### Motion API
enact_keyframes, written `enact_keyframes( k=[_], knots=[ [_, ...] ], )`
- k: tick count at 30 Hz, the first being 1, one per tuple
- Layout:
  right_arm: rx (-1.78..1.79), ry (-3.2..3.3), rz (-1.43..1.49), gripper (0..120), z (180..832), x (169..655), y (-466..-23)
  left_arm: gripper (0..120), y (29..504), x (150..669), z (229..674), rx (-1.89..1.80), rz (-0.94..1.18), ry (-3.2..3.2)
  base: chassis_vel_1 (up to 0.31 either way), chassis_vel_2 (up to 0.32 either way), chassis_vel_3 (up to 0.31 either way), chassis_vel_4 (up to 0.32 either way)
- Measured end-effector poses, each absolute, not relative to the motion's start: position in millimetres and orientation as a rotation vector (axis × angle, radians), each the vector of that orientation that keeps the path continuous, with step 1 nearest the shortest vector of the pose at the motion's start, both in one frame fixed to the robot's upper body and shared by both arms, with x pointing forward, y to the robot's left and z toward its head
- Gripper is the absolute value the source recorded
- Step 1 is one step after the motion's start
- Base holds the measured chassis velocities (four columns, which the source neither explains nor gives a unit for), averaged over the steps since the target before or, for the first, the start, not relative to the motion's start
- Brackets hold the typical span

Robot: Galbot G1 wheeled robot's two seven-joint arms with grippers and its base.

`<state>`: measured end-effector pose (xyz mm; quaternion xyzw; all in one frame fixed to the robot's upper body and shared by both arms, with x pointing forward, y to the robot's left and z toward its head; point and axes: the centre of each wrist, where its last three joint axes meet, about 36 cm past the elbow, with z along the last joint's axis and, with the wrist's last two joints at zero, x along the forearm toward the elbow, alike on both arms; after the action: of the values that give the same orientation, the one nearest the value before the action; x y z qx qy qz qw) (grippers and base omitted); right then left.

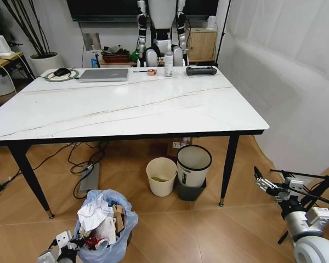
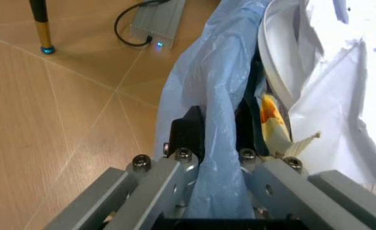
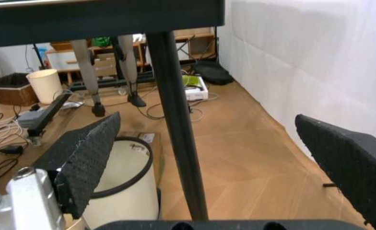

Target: Pick up the trash bin and place the trash from the table into it.

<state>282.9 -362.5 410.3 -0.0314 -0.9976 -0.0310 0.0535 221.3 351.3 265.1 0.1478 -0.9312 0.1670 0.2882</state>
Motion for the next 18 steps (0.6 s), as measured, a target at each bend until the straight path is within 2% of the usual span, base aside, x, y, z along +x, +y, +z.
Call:
enact_keyframes(
  k=[18],
  knots=[
    [-0.095,-3.032,-0.094,100,410.3,282.9,-362.4,1,358.0,226.4,250.7,0.381,0.442,-2.508,0.0,0.0,0.0,0.0]
  ],
)
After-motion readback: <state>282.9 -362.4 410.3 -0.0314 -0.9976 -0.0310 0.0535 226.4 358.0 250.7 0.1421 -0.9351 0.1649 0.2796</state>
